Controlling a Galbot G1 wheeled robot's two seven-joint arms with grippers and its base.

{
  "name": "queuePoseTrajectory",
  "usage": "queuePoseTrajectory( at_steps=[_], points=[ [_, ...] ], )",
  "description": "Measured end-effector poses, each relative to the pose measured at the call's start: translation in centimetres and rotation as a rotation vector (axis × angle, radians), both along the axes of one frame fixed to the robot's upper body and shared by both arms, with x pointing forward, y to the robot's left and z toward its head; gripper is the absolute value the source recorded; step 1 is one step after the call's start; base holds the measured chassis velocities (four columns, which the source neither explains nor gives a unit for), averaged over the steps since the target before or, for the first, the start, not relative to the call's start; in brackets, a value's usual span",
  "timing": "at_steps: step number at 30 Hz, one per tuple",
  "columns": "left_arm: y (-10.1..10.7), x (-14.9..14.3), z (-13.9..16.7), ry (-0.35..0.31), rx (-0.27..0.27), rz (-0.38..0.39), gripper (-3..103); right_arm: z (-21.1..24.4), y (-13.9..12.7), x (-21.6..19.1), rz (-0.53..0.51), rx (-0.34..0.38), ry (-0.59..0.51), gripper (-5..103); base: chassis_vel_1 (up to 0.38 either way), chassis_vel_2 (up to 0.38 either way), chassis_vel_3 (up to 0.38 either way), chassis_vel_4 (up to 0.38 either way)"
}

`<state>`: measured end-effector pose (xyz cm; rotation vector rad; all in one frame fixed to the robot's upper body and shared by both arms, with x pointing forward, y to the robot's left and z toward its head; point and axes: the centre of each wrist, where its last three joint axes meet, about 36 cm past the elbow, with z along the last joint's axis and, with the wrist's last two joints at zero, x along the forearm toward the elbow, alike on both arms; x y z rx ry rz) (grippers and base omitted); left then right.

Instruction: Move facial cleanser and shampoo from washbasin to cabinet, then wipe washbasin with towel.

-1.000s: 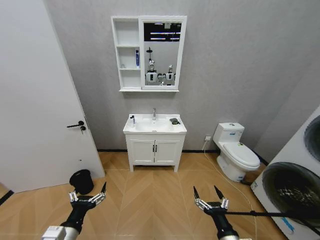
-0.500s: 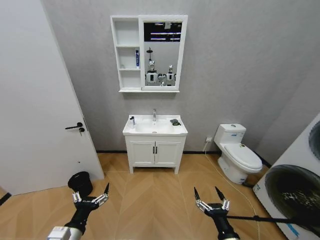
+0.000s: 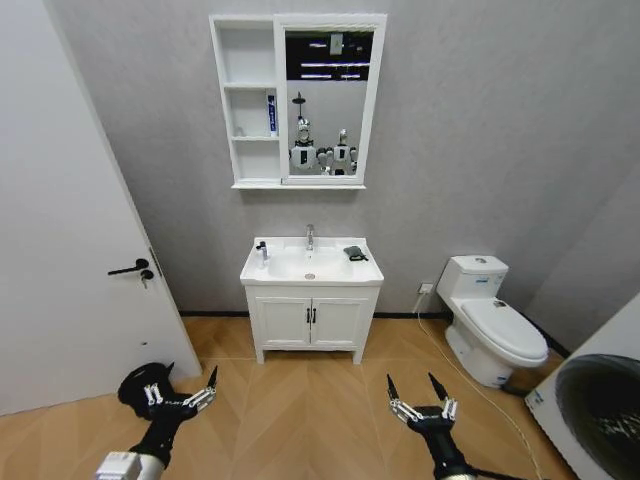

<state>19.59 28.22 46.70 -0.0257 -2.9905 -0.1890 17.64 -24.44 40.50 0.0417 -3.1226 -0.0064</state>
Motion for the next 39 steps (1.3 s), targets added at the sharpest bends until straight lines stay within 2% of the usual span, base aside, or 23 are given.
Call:
queuePoseTrajectory(
  at_steps=[15,22,27,35,39],
  points=[
    [-0.5,0.0,-0.5,0.006,-0.016,0.003,100,-0.3,-0.1,0.1,-0.003,-0.004,0.005,100,-0.26,0.262,0.267,-0.266],
    [-0.6,0.0,-0.8,0.015,-0.002,-0.013,100,-0.4,-0.1,0.1,-0.007,-0.005,0.004,100,-0.268,0.281,0.283,-0.272],
    [-1.6,-0.3,-1.5,0.029,-0.004,-0.026,100,-0.5,-0.2,0.1,-0.011,-0.007,0.004,100,-0.283,0.278,0.273,-0.272],
    [-1.8,-0.3,-1.9,0.037,-0.007,-0.032,100,-0.7,-0.3,0.1,-0.018,-0.011,0.006,100,-0.266,0.265,0.278,-0.273],
    [-1.6,-0.1,-2.4,0.044,-0.001,-0.038,100,-1.2,-0.1,0.3,-0.016,0.005,-0.049,100,-0.262,0.268,0.277,-0.26]
  ],
)
